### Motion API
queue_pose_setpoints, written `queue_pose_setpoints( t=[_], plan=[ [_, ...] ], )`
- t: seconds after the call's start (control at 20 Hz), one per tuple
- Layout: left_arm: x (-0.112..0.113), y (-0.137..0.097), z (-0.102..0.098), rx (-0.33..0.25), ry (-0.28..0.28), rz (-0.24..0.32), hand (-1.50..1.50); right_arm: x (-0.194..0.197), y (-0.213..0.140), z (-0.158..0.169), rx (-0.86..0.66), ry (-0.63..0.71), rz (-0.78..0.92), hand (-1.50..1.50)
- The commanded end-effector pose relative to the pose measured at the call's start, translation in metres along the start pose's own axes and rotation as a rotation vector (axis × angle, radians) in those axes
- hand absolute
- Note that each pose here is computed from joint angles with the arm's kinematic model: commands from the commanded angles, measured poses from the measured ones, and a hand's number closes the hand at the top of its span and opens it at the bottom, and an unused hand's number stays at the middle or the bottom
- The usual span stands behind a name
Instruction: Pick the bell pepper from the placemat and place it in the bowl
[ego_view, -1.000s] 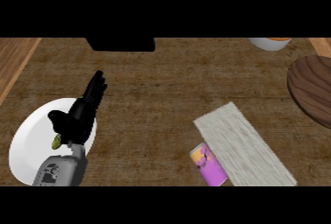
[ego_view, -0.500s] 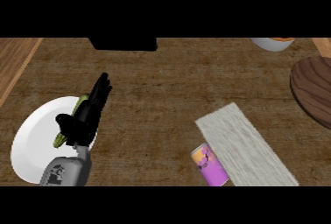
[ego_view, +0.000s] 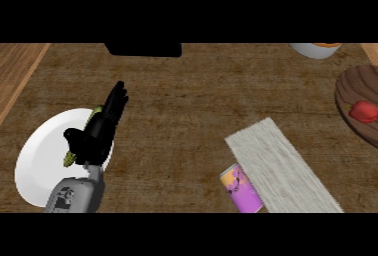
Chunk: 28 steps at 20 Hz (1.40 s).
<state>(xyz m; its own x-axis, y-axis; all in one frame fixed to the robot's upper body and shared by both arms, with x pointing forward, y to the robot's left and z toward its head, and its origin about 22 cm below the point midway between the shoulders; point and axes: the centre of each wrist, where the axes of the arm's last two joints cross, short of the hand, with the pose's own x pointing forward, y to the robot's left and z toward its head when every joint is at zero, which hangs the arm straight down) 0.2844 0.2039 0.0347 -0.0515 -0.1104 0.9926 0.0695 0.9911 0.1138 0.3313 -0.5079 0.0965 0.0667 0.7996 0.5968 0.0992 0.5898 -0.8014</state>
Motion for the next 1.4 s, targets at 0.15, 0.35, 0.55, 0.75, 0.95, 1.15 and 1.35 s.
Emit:
queue_pose_setpoints(
  t=[0.15,0.35,0.55,0.75,0.95,1.15,1.35],
  plan=[
    [-0.011,0.007,0.009,0.012,-0.006,-0.002,0.0,-0.02,0.003,0.014,-0.037,-0.141,-0.203,-1.5],
    [0.003,0.008,0.005,0.0,-0.007,-0.011,0.0,-0.002,-0.013,-0.002,-0.176,-0.178,-0.326,-1.5],
    [-0.009,-0.005,0.012,0.024,0.016,-0.009,0.0,-0.009,-0.046,0.009,-0.208,-0.168,-0.416,-1.5],
    [-0.008,0.006,0.012,0.022,0.0,0.015,0.0,-0.016,-0.068,0.022,-0.193,-0.115,-0.514,-1.5],
    [0.008,0.002,0.007,0.017,0.008,0.009,0.0,-0.037,-0.097,0.055,-0.188,-0.107,-0.603,-1.5],
    [0.002,0.007,0.011,0.011,0.017,0.016,0.0,-0.055,-0.076,0.068,-0.148,-0.124,-0.617,-1.5],
    [0.005,0.015,0.007,0.012,0.008,0.003,0.0,-0.059,-0.097,0.082,-0.109,-0.158,-0.664,-1.5]
  ],
)
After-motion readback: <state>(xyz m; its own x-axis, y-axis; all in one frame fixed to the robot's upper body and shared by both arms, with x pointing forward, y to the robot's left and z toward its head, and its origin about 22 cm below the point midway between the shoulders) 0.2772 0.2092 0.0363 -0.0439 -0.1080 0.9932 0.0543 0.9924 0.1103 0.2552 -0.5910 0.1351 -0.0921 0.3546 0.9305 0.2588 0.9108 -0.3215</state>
